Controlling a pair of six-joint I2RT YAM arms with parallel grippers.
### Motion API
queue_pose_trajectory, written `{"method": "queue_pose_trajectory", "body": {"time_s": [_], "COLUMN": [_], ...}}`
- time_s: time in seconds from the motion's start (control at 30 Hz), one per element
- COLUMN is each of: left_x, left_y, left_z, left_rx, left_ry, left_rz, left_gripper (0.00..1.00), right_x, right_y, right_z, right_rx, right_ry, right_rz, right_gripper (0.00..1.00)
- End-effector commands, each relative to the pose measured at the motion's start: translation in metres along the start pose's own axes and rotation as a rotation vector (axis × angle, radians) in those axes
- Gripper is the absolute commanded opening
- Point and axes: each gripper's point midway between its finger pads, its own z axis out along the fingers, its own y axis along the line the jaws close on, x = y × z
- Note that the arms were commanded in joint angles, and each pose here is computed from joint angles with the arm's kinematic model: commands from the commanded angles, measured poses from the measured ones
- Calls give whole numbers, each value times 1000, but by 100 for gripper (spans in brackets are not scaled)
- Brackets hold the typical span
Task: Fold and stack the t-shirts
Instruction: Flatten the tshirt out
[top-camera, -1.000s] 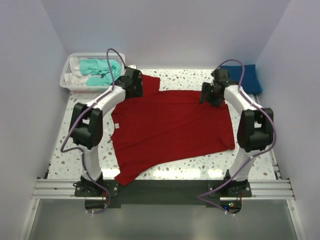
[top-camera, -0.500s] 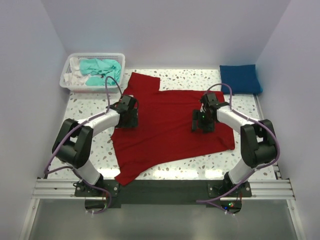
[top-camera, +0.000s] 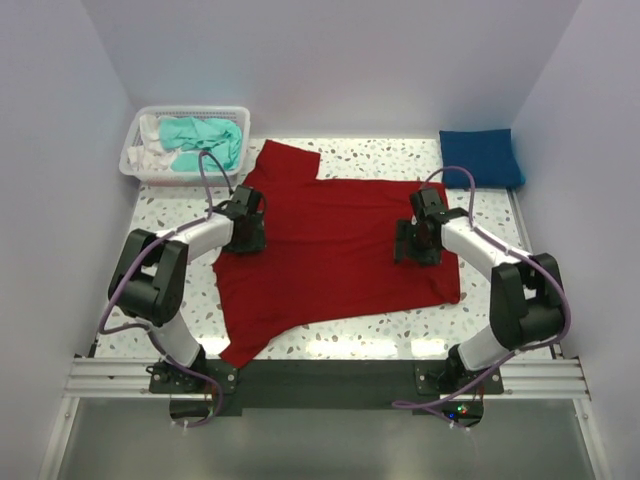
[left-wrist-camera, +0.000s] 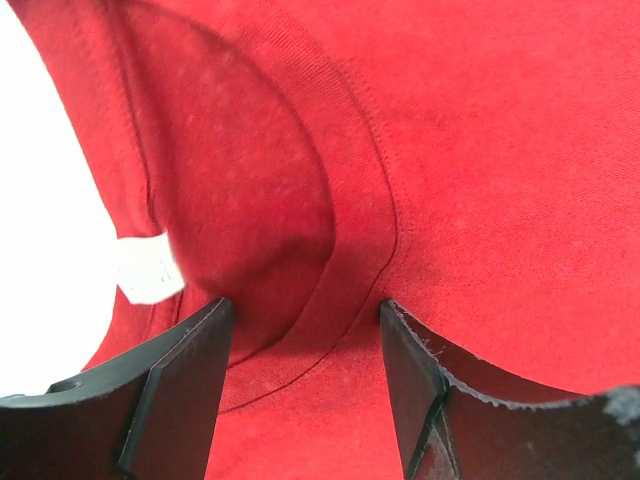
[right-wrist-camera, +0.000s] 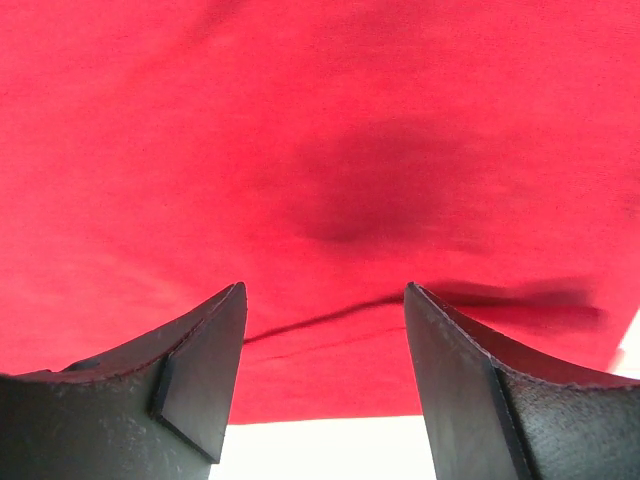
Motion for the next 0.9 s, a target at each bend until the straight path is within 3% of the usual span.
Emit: {"method": "queue_pose_trajectory", "body": {"time_s": [0.0,0.37,0.87], "left_x": [0,-26,-42], "left_y": [25,5,-13], "left_z": [8,-27,-47], "left_rx": [-110,-54,46], "left_ry": [6,-171,-247], "left_rz": [25,105,117], "left_gripper": [66,73,75], "right_x": [4,14,8], "right_y": [-32,-86,-92], "right_z": [-11,-37,-20], "right_rx": [130,382,224], "right_ry": [-26,-40,-24], "right_rz": [51,124,210], "right_gripper": [68,63,57]}}
